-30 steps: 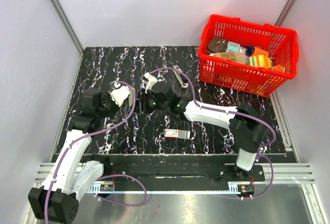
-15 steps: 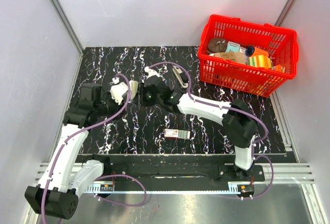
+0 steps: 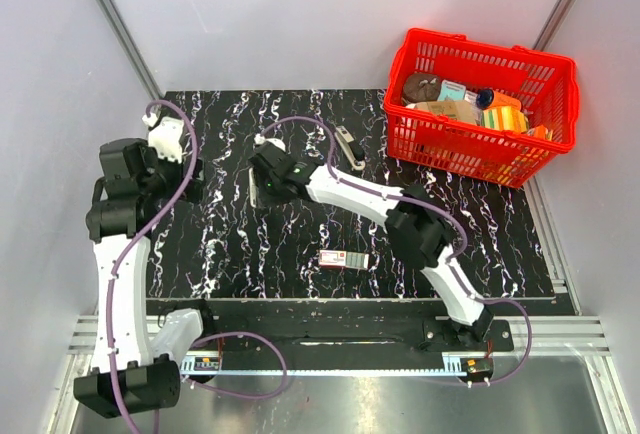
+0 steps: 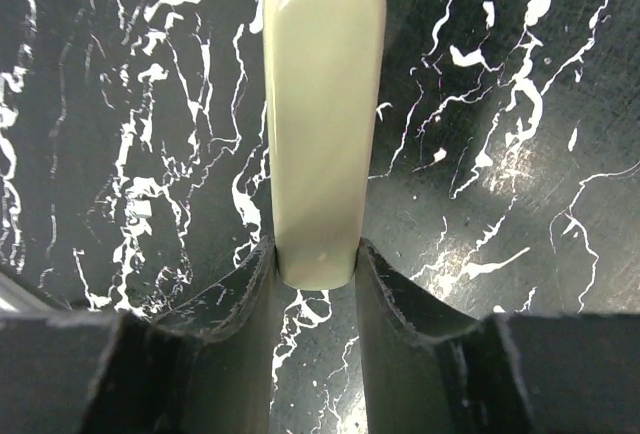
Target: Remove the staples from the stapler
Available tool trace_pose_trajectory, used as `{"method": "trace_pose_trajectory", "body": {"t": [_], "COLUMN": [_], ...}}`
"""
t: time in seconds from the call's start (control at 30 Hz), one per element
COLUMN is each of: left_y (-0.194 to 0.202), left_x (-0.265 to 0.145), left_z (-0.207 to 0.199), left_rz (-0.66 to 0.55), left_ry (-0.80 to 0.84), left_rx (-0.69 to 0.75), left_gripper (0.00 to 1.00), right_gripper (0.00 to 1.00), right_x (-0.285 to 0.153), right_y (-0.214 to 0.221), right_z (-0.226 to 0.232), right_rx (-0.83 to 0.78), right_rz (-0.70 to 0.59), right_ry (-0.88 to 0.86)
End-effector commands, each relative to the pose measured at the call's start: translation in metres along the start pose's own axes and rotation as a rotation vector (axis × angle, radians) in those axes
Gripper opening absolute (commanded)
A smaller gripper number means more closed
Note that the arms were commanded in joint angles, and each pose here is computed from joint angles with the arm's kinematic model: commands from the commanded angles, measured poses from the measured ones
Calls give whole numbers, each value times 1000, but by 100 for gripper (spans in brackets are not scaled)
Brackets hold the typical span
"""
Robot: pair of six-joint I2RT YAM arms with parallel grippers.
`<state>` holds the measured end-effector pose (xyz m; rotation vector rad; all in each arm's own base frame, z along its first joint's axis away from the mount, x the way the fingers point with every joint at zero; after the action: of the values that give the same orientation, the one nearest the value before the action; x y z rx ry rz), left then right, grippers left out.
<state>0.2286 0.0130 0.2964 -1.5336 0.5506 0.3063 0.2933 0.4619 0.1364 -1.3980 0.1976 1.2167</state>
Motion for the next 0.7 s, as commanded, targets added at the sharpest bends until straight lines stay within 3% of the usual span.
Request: {"method": "trace_pose_trajectory", "body": {"t": [0.0, 0.2, 0.4, 0.67], "left_y": [-8, -5, -2, 7], "left_x": [5, 9, 10, 15], "left_z": [11, 15, 17, 15], "left_rz": [-14, -41, -32, -12], "left_ry": [-58, -88, -98, -81], "left_rx": [-63, -87, -76, -78], "left_gripper": [99, 99, 99, 99], "right_gripper": [0, 0, 0, 59], "right_x": [-12, 7, 26, 27], "right_y": [2, 24, 34, 28], "right_z": [11, 19, 36, 53], "right_rx": [-83, -162, -147, -114], "right_rz": [62, 196, 237, 207], "right_ry": [76, 132, 96, 7]}}
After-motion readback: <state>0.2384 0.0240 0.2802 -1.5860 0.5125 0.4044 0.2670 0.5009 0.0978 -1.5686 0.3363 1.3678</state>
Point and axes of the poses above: each gripper's point midway between its finger pads, its own x axis out along the fingers, its own z axis along the line the jaws close on, y = z × x, the point moved 5 cm from there along -x, back along the fingers, and after that the axes turned 11 degrees about -x, right-handed, at the moved point
